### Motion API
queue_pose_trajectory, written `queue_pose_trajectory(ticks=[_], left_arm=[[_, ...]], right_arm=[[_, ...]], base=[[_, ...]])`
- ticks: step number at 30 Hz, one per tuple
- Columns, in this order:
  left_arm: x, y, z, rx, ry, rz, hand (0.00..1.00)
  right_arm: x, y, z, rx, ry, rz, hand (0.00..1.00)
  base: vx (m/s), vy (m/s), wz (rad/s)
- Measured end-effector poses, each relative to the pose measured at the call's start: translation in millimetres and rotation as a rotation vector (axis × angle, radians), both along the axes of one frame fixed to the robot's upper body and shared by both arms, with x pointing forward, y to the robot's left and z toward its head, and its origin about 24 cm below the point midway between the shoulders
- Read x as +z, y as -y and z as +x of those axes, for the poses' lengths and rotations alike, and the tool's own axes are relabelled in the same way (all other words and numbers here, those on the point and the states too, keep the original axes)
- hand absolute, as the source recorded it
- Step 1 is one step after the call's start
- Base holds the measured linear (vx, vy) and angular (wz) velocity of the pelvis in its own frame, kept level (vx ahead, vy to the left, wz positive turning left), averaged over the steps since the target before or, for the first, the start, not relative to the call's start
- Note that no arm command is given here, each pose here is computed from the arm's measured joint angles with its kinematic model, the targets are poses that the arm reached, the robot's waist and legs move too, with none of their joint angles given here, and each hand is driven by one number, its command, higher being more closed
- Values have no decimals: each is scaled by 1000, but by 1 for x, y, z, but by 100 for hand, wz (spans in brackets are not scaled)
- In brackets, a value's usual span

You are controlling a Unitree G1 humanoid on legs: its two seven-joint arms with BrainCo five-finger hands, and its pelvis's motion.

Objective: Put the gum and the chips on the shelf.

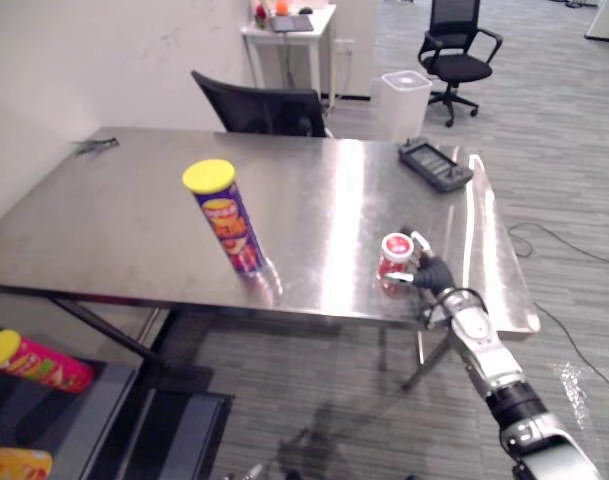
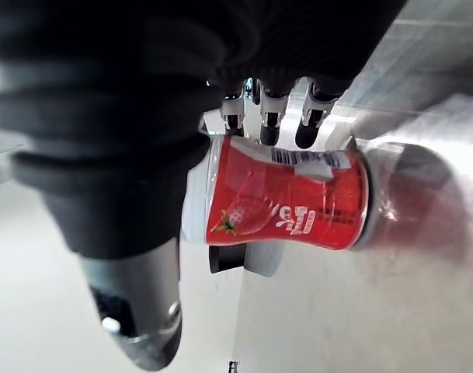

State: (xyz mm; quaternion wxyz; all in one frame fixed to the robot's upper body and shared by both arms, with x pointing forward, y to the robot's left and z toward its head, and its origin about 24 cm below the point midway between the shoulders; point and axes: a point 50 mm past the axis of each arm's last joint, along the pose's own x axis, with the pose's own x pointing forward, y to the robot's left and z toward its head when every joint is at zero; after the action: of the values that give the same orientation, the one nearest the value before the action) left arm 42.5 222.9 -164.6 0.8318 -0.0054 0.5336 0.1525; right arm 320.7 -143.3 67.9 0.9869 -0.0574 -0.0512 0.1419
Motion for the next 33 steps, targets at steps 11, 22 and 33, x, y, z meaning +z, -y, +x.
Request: queue_pose_trajectory(ticks=[11,22,33], left_arm=[[1,0,5,-1,21,5,0],[3,0,10,-2,38,10,0],[2,-1,8,18,30,9,0]], right_arm=[[5,-12,13,14,-9,5,100],[9,-20,21,1,-17,21,100],[25,-17,15,-27,61,69,100]], base=[[0,-12,4],[0,0,0],[0,0,2]])
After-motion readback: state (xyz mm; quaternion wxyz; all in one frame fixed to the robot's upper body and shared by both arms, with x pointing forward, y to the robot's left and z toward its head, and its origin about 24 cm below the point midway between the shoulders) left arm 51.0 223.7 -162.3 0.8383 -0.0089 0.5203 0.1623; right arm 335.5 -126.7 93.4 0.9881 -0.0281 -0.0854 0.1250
